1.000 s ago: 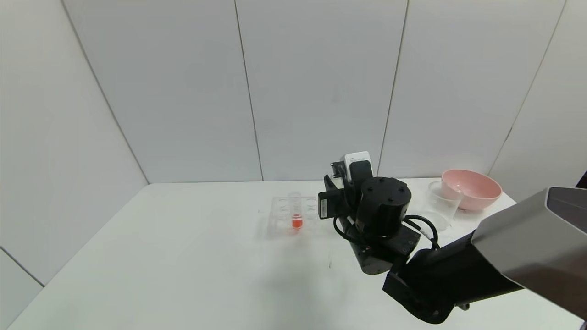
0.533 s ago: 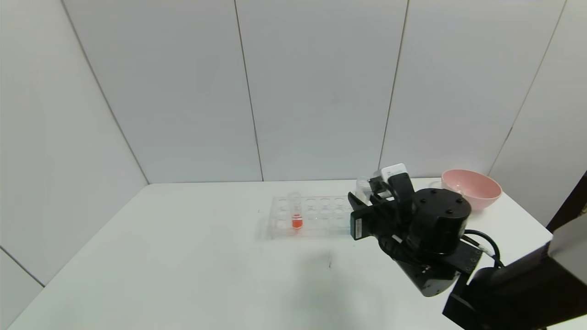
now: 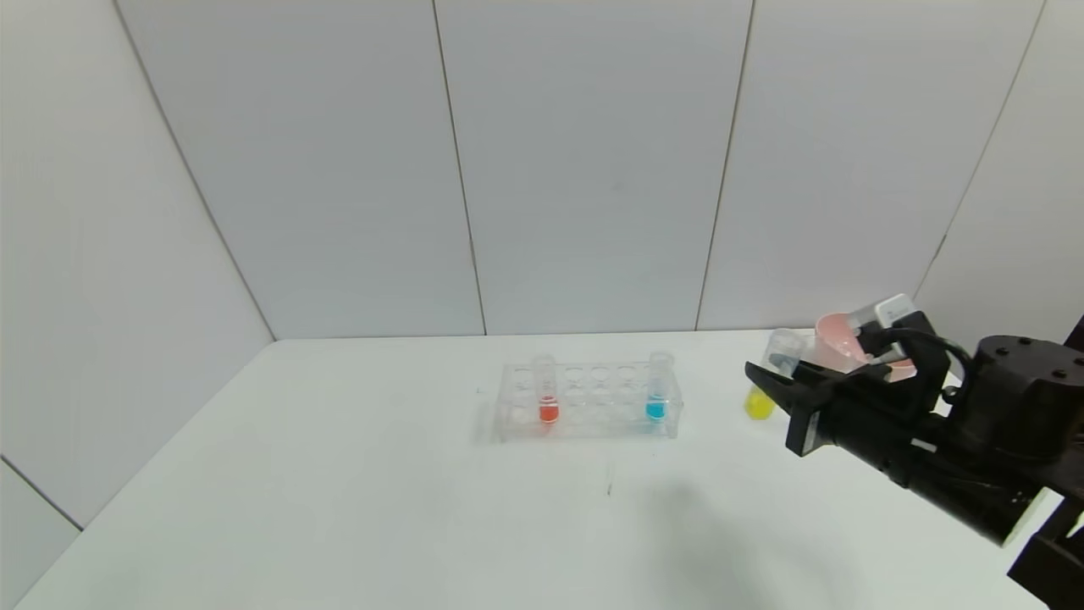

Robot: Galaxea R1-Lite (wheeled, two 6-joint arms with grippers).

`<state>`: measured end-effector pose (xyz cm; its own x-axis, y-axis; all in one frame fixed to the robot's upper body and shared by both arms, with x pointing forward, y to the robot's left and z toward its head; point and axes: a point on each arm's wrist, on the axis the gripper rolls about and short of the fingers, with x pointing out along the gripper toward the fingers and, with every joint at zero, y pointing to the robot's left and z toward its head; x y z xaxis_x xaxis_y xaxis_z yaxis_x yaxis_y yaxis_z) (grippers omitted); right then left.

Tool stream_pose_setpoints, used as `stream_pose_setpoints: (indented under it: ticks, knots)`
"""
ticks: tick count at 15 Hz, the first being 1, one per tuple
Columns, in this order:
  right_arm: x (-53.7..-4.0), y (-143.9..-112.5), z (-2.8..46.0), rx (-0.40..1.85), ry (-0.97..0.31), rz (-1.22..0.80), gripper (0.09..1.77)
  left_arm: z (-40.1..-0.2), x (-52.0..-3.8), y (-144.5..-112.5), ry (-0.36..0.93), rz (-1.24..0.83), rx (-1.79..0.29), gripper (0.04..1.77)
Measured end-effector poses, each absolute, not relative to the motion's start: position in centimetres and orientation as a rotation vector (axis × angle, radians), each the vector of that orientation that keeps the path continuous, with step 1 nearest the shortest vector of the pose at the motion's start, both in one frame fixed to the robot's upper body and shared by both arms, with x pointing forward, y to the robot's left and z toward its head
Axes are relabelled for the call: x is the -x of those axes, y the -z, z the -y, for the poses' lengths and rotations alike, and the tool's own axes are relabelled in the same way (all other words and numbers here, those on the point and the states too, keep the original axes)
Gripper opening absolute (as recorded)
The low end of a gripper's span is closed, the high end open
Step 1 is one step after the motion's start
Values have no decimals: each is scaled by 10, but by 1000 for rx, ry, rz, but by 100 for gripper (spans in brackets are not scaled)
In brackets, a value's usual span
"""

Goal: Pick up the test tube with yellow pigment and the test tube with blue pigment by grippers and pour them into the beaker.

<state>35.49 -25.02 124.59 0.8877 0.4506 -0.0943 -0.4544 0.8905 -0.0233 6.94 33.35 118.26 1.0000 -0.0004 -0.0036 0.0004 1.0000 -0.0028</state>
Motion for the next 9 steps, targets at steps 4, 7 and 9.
stream_pose_setpoints:
  ticks: [4,7,9]
  knots:
    - [-361,-1245,316,115,-528,-100,52,-334,-69,-1183,0,-4,3,176]
    - [-373,-1254,354,156,-525,-112,52,-334,-69,-1183,0,-4,3,176]
    - [-385,-1264,368,152,-522,-121,52,-334,-69,-1183,1,-4,3,176]
